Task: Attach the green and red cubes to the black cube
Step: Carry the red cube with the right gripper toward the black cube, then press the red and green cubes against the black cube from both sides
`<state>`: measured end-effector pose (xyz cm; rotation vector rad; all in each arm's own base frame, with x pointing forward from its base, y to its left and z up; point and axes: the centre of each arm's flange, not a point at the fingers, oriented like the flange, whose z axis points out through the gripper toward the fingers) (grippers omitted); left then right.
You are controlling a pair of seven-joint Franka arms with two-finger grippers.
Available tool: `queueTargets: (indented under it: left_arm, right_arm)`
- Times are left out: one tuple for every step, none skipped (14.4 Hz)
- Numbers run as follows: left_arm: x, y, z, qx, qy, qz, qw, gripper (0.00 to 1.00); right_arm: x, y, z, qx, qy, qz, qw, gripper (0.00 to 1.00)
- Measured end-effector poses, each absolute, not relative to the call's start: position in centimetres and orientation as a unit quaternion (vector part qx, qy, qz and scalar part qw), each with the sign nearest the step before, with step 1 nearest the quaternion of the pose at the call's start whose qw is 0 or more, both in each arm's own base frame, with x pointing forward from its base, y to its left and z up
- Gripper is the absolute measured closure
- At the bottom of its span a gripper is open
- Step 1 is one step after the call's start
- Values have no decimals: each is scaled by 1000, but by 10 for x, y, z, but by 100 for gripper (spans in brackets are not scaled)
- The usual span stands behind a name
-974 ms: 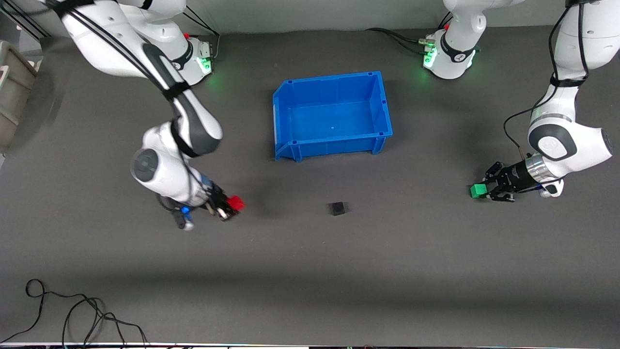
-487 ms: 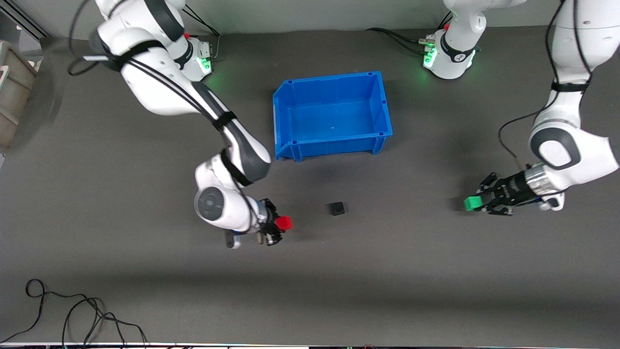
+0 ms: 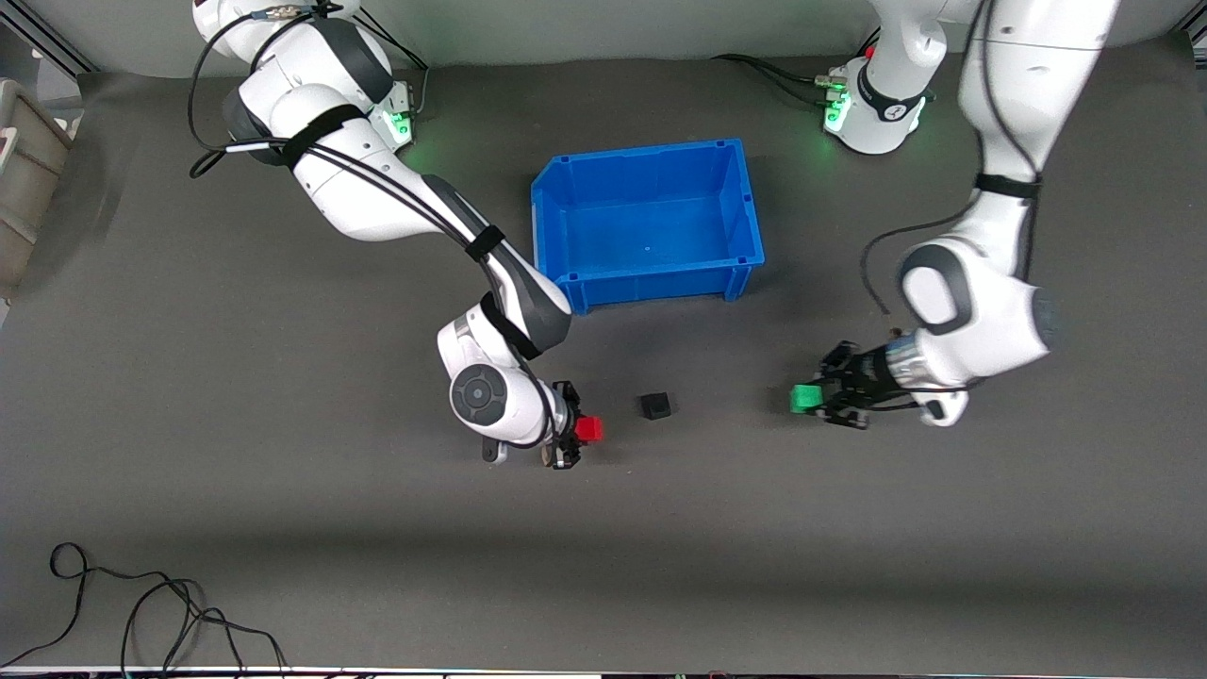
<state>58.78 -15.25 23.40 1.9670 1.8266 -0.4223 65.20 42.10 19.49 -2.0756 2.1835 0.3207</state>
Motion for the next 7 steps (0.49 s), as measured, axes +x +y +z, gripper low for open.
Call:
queueTargets:
  left_arm:
    - [583,-175,228,706,662,-146,204,63]
    - [577,-196,222,703,668,-142,200,63]
    - [571,-215,216,699,673,-139,199,63]
    - [565,-234,211,694,678,-137,200,63]
    - [561,-250,207,688,684,-138,202,63]
    - [560,-264,204,679,691,-140,203,63]
    - [560,-278,200,669,701,-141,203,63]
  right_arm:
    - [649,428,197,-674,728,106,56,60]
    - [647,435,200,-666,736,107,58,60]
    - [644,444,202,-661,740,107,61,60]
    - [641,451,202,-659,742,108,62,60]
    - [638,457,199,-660,741,109,61,60]
    - [634,463,192,-661,740,111,59,60]
    - [630,469,184,-664,737,112,56,60]
